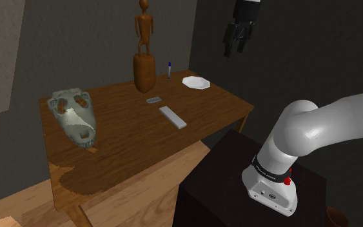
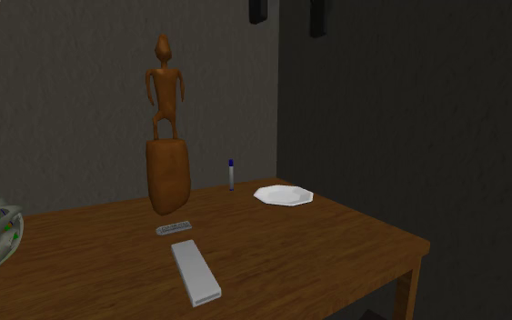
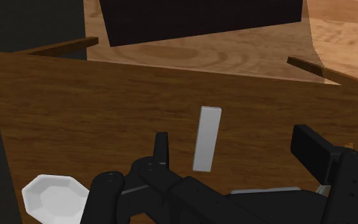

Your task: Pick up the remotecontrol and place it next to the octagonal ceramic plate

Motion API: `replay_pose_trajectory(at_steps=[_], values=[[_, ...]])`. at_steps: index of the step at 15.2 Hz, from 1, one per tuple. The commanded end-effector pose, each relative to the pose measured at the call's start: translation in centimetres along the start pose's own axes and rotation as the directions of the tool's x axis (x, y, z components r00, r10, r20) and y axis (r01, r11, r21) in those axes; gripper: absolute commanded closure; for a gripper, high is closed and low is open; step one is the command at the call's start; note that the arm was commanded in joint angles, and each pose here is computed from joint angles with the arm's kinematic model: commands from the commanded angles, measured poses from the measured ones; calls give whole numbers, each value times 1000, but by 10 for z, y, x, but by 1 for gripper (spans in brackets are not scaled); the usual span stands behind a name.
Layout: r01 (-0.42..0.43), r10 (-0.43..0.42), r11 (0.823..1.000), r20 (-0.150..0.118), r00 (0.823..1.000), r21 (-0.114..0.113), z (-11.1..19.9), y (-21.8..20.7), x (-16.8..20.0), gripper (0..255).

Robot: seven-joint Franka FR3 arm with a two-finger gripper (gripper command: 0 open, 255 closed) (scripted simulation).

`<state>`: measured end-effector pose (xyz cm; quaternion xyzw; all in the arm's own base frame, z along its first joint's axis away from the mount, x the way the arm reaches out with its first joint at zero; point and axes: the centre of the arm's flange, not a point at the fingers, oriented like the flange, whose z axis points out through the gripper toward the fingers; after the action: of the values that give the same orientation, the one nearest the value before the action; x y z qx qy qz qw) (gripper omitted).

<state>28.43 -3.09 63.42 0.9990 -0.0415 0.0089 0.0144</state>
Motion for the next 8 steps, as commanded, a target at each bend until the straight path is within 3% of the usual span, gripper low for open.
replay_pose_trajectory(at_steps=[1,8], values=[[0,0,1000,0,1000,0,0,0,0,0],[9,-9,1000,2,1000,2,77,-7,50,0]])
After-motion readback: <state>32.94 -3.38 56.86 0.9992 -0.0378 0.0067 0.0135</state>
